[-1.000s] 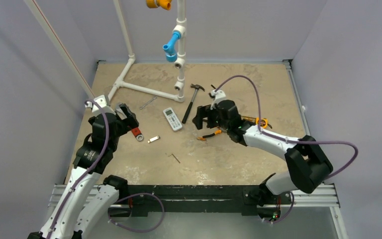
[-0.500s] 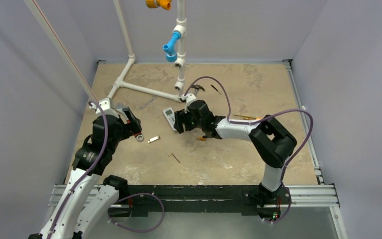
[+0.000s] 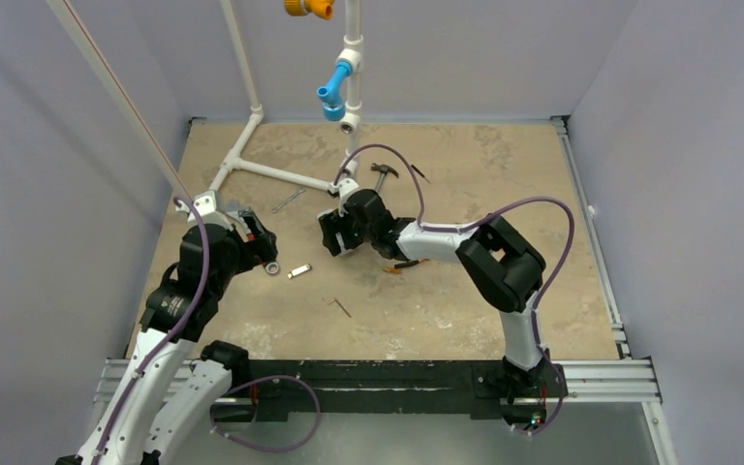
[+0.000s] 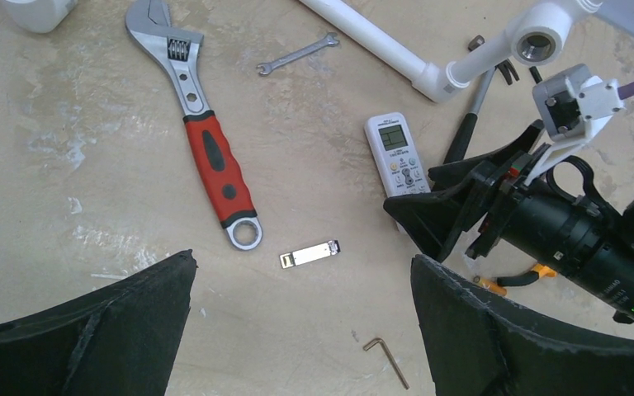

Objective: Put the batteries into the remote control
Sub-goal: Pick up the remote control from the center of the board.

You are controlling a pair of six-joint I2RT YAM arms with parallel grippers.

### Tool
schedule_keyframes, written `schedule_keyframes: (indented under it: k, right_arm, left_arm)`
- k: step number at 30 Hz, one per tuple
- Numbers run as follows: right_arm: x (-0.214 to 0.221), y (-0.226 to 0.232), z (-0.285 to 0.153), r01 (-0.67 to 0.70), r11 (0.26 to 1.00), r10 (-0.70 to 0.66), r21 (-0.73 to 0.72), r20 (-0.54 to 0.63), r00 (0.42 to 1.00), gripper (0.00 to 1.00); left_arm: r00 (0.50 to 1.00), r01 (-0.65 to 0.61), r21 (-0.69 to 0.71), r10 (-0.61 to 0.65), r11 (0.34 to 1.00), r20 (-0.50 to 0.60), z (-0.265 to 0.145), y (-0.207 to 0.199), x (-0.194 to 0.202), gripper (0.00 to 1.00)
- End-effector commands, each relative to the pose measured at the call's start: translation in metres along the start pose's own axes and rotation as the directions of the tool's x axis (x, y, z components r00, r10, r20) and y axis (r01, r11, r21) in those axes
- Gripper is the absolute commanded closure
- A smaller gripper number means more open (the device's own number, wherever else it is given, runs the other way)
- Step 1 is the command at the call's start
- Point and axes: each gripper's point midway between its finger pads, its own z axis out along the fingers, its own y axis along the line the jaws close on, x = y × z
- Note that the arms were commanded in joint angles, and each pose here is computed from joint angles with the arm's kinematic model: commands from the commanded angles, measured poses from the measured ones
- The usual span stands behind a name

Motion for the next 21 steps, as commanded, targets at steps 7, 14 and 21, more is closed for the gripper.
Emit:
schedule_keyframes:
  k: [7,14,21]
  right_arm:
    - [0.014,-0.007,0.011,0.078,0.994,-0.074,0.083,-0.053,0.996,0.29]
    - [0.033,-0.007,0.006,0.132,0.985,-0.122,0.115,-0.087,0.989,0.39]
    - [0.059,-0.007,0.005,0.167,0.977,-0.148,0.132,-0.143,0.979,0.45]
  left_arm:
    - [1.0,-0.003,0.027,0.002,1.0,0.008,-0.002,-0.005,-0.004,0.01]
    - [1.0,0.002,0.031,-0.002,1.0,-0.002,-0.001,-0.007,-0.002,0.01]
    - [1.0,0.011,0.035,-0.011,0.999,-0.008,0.0,-0.008,-0.001,0.01]
